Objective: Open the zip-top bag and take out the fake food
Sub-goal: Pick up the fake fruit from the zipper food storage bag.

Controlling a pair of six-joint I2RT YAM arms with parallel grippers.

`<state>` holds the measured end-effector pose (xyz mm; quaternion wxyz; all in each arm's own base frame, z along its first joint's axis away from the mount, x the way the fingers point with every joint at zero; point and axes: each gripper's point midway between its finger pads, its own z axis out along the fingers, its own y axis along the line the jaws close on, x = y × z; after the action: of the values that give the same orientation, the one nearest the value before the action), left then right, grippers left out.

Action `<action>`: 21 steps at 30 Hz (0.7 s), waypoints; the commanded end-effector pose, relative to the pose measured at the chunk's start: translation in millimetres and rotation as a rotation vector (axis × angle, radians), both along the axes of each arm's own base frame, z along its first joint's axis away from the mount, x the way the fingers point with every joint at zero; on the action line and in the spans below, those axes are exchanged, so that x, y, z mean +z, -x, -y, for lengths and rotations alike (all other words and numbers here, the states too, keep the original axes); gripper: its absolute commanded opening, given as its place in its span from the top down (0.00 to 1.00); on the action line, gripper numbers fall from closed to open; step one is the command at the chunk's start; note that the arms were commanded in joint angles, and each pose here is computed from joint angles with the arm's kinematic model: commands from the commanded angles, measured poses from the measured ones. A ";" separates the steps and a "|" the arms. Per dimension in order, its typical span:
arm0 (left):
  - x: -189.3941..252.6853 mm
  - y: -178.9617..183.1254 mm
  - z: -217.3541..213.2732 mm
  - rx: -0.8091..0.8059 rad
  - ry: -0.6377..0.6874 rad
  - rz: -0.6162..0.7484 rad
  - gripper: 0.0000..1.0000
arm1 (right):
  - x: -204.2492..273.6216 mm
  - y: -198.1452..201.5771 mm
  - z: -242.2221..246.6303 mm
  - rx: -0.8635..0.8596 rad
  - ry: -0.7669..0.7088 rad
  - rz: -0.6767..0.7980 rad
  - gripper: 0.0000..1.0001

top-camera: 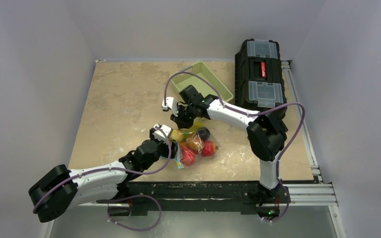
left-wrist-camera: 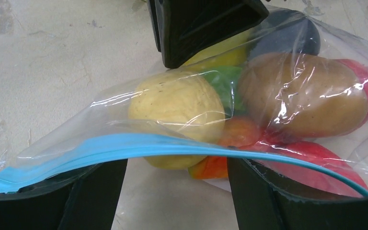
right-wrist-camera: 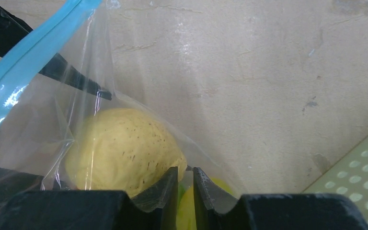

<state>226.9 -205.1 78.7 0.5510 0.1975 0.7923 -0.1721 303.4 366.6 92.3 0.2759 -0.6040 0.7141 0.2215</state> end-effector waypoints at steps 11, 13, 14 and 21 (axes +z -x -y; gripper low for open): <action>21.7 -14.6 11.0 0.009 0.101 0.098 0.26 | 9.7 41.0 -16.2 0.172 -0.070 -0.167 0.83; 19.4 -13.7 10.6 0.005 0.093 0.094 0.25 | 10.8 49.4 -17.6 0.205 -0.081 -0.198 0.84; 17.6 -13.2 9.8 0.005 0.088 0.092 0.24 | 11.4 52.8 -18.1 0.219 -0.087 -0.214 0.84; 7.3 -10.3 3.8 0.011 0.062 0.079 0.25 | 10.7 66.5 -21.3 0.262 -0.110 -0.292 0.84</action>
<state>233.7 -209.2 78.9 0.5729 0.1879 0.7764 -0.1834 254.5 378.0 90.3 0.1888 -0.6308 0.6739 0.3351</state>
